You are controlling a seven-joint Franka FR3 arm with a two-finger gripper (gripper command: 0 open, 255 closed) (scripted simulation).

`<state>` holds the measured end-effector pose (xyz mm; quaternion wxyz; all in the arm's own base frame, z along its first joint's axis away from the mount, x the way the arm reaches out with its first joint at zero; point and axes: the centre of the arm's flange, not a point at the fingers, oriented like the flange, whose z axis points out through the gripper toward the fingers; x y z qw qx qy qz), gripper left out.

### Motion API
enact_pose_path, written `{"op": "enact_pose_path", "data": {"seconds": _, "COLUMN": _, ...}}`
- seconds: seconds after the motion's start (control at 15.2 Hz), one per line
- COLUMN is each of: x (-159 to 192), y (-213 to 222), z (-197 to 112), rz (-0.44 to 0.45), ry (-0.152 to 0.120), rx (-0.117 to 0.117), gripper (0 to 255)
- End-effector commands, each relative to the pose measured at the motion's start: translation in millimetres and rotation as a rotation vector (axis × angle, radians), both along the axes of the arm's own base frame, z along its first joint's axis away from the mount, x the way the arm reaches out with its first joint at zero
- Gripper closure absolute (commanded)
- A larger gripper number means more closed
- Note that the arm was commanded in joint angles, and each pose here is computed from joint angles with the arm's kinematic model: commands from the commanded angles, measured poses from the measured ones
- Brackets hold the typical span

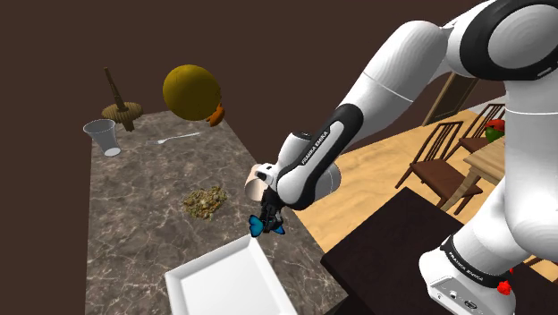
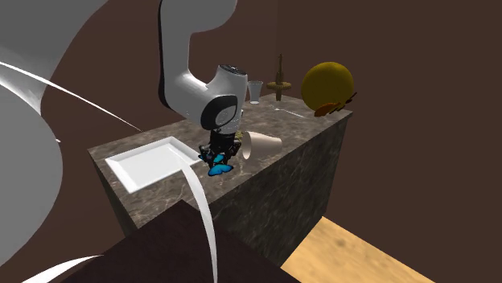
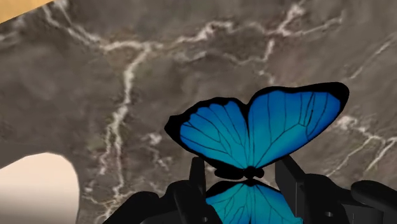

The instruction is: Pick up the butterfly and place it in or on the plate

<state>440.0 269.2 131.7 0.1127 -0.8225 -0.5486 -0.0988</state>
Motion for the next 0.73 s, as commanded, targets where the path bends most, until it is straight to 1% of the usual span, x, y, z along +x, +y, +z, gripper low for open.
{"op": "enact_pose_path", "data": {"seconds": 0.0, "x": -6, "y": 3, "z": -6, "rz": 0.010, "ry": 0.016, "rx": -0.002, "gripper": 255}}
{"op": "enact_pose_path", "data": {"seconds": 0.2, "x": -7, "y": 6, "z": -8, "rz": 0.009, "ry": 0.016, "rx": -0.002, "gripper": 255}}
{"op": "enact_pose_path", "data": {"seconds": 0.26, "x": -3, "y": 6, "z": -7, "rz": 0.009, "ry": 0.016, "rx": -0.002, "gripper": 255}}
{"op": "enact_pose_path", "data": {"seconds": 0.66, "x": -5, "y": 1, "z": 23, "rz": 0.010, "ry": 0.016, "rx": -0.002, "gripper": 255}}
